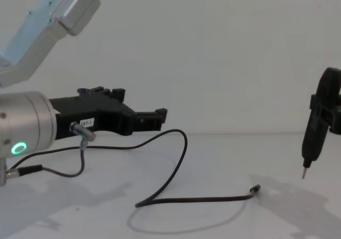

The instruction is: Pick up the data cable with the one hand.

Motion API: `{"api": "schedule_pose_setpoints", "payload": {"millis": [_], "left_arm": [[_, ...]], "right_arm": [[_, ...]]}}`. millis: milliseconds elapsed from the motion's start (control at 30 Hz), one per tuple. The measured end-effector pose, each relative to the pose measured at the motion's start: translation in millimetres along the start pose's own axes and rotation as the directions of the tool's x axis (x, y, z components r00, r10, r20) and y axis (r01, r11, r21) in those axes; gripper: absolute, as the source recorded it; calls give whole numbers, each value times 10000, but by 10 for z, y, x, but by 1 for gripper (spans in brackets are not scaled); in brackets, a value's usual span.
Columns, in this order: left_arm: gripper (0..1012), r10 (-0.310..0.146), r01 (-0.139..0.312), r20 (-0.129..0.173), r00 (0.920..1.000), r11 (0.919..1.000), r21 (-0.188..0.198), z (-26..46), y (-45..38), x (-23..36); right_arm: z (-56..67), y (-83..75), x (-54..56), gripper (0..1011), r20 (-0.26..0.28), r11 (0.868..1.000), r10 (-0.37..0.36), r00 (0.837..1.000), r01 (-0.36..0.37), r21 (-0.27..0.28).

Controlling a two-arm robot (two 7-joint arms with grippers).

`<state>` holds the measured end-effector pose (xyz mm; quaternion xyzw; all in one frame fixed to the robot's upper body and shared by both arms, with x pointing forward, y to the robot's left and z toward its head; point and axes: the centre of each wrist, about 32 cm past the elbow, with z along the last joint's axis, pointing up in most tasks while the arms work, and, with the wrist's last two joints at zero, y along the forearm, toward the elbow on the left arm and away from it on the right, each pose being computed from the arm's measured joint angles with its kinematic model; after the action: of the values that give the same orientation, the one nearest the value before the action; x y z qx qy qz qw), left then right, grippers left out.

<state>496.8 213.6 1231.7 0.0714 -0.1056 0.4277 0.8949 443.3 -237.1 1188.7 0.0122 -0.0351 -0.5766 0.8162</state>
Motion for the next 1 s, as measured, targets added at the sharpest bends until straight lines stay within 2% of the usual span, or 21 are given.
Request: {"api": "schedule_pose_setpoints", "payload": {"millis": [133,233,333,367,400,500,533,567,600,633,667,733,800,867,900,933,967,1000], "left_arm": [[1001,-585,586,-13,9983,9981,187,65,22,40],[1002,-1122,1122,-34,9937,9930,370,125,39,74],[1002,-1759,1758,-35,9844,9826,603,206,54,113],[1002,-1759,1758,-35,9844,9826,603,206,54,113],[1001,-2049,2048,-69,9788,9762,713,236,56,126],[1001,-2494,2490,-65,9684,9643,901,295,54,147],[1001,-2751,2743,-61,9614,9562,1017,328,49,156],[1001,-2870,2859,-57,9579,9521,1083,344,46,159],[1002,-3144,3126,-56,9493,9417,1243,380,38,167],[1001,-3265,3242,-48,9452,9368,1317,396,32,165],[1001,-3460,3429,-52,9382,9277,1475,426,22,167],[1002,-3638,3599,-60,9314,9187,1627,453,10,164],[1001,-3882,3833,-115,9215,9043,1883,490,-12,156],[1001,-4018,3961,-142,9156,8954,2033,514,-28,150],[1002,-4142,4079,-187,9100,8864,2190,535,-45,140],[1002,-4178,4116,-214,9083,8831,2253,541,-51,137],[1002,-4178,4116,-214,9083,8831,2253,541,-51,137],[1001,-4263,4194,-243,9042,8760,2382,556,-67,126]], "right_arm": [[0,0,0,279,1,10000,0,10000,0,1],[0,0,0,279,0,10000,0,10000,0,1],[0,0,0,279,1,10000,0,10000,0,1],[0,0,0,279,0,10000,0,10000,0,0],[0,0,0,279,1,10000,0,10000,0,0],[0,0,0,279,1,10000,0,10000,0,1],[0,0,0,279,1,10000,1,10000,-1,1],[0,0,0,279,1,10000,0,10000,0,1],[0,0,0,279,1,10000,1,10000,-1,1],[0,0,0,279,1,10000,0,10000,0,0],[0,0,0,279,0,10000,0,10000,0,1],[0,0,0,279,1,10000,0,10000,0,0],[0,0,0,279,0,10000,0,10000,0,1],[0,0,0,279,1,10000,0,10000,0,0],[0,0,0,279,1,10000,0,10000,0,1],[0,0,0,279,0,10000,0,10000,0,0],[0,0,0,279,0,10000,0,10000,0,1],[0,0,0,279,0,10000,0,10000,0,1]]}}
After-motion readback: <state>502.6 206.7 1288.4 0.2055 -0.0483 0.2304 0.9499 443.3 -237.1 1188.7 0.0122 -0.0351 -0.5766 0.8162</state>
